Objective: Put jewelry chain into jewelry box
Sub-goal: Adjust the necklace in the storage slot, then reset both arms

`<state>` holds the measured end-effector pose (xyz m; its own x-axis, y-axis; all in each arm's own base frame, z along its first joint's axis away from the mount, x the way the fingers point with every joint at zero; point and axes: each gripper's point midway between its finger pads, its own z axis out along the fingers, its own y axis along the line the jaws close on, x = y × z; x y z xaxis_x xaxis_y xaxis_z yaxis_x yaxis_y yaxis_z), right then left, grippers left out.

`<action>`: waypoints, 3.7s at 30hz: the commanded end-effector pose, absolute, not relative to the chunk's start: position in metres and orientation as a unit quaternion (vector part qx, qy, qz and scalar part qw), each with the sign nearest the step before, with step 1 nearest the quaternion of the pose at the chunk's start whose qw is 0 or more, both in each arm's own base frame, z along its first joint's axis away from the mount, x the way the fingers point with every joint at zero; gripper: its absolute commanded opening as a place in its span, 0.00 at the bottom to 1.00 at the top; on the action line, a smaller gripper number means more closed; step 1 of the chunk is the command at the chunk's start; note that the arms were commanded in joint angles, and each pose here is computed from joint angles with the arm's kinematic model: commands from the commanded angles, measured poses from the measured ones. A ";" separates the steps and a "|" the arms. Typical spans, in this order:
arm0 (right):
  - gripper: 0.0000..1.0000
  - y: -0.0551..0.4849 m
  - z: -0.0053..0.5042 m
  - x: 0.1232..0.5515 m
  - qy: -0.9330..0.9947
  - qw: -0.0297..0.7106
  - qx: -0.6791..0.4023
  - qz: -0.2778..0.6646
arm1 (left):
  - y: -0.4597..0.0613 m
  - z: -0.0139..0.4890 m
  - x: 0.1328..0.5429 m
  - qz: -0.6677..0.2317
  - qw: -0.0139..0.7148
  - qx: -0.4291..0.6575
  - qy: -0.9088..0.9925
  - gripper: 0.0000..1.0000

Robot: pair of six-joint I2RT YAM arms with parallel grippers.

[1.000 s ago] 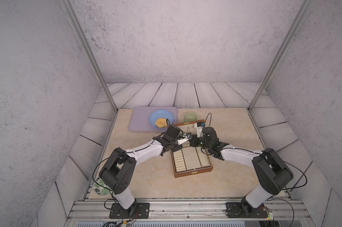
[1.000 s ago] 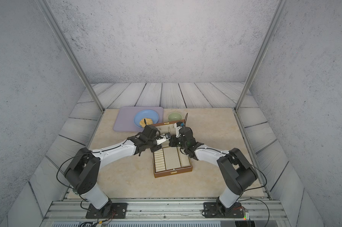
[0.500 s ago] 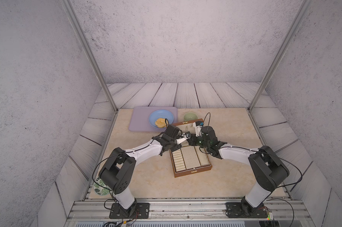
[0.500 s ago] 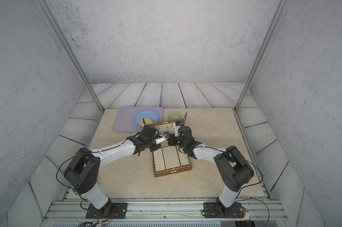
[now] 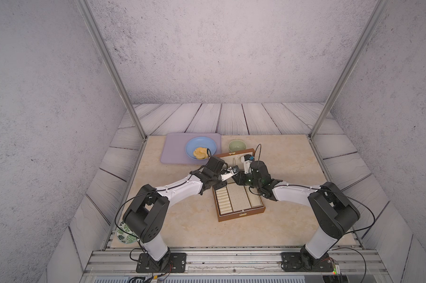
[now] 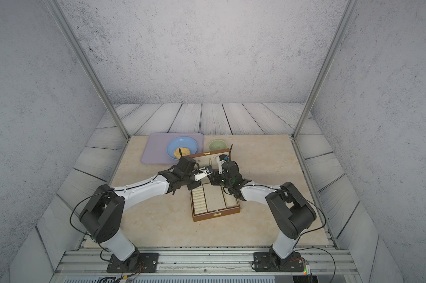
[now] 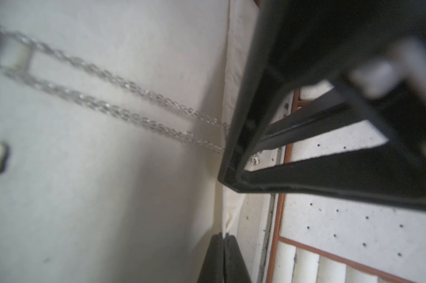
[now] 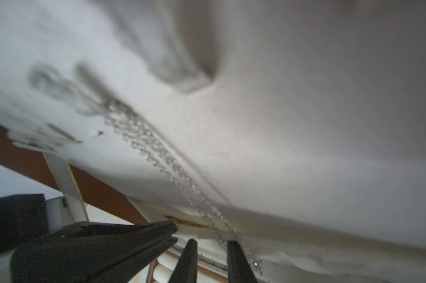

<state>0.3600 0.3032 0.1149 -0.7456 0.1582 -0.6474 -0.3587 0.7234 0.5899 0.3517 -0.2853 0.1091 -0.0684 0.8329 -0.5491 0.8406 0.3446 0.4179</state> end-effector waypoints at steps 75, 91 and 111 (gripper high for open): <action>0.26 0.307 0.163 0.339 0.813 0.388 -0.108 0.420 | -0.306 0.133 0.347 -0.033 0.410 0.582 0.701 0.00; 0.27 0.257 0.155 0.311 0.845 0.403 -0.098 0.337 | -0.309 0.139 0.358 -0.028 0.419 0.567 0.708 0.21; 0.57 0.188 0.177 0.291 0.864 0.449 -0.082 0.212 | -0.269 0.241 0.328 -0.068 0.500 0.424 0.752 0.98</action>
